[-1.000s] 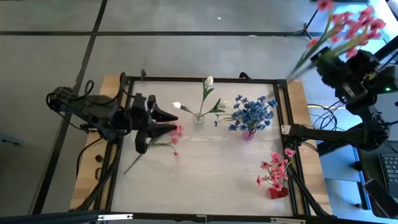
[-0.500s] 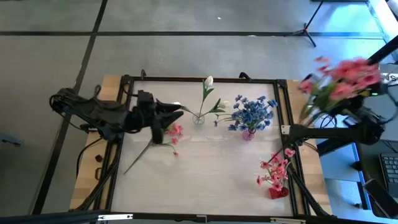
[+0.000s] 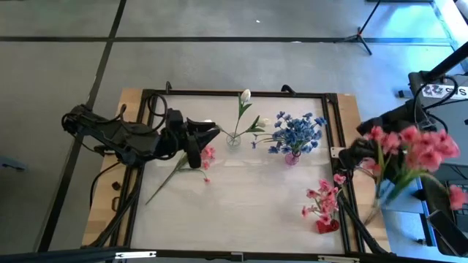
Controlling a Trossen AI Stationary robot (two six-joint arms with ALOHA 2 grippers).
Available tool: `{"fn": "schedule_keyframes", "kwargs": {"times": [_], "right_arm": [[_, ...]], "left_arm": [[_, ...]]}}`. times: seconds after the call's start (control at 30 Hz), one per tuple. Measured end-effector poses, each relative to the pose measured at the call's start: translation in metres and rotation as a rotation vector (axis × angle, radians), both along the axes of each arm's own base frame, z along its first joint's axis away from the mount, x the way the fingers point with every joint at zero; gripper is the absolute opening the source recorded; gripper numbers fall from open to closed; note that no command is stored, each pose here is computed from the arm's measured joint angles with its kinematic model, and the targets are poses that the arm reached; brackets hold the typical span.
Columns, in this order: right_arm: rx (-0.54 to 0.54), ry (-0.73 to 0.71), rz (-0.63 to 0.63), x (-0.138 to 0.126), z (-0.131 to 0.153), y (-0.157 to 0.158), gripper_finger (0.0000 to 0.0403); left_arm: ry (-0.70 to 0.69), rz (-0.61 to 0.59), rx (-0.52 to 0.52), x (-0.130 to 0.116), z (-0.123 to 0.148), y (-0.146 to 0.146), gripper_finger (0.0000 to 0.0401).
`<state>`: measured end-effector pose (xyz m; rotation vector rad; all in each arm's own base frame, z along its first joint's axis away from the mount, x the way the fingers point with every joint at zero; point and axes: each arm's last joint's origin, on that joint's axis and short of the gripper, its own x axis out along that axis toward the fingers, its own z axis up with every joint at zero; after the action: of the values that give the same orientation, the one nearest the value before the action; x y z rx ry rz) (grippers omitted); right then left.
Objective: Sort flowers into vase by color
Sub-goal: Put the right pink flower into the red vase
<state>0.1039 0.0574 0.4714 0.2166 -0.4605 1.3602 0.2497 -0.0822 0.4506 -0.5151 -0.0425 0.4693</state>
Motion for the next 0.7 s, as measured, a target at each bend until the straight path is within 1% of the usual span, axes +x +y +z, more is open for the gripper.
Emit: {"fn": "schedule_keyframes", "kwargs": {"times": [0.17,0.3,0.4,0.47,0.53,0.7], "right_arm": [[-0.051,0.018,0.102,-0.005,-0.007,0.016,0.0001],[-0.153,0.053,0.148,-0.009,-0.020,0.029,0.0001],[-0.225,0.083,0.150,-0.012,-0.032,0.038,0.0001],[-0.274,0.091,0.127,-0.013,-0.039,0.043,0.0001],[-0.323,0.083,0.099,-0.014,-0.046,0.048,0.0001],[-0.462,0.084,0.091,-0.021,-0.063,0.056,0.0001]], "left_arm": [[0.000,0.012,0.002,0.000,0.000,0.000,0.0156],[0.002,0.023,0.004,0.000,0.000,0.001,0.0156],[0.002,0.023,0.003,0.000,0.000,0.001,0.0156],[0.002,0.023,0.003,0.000,0.000,0.001,0.0156],[0.009,0.023,0.005,0.000,-0.001,0.001,0.0156],[0.014,0.026,-0.013,0.000,-0.003,0.001,0.0156]]}}
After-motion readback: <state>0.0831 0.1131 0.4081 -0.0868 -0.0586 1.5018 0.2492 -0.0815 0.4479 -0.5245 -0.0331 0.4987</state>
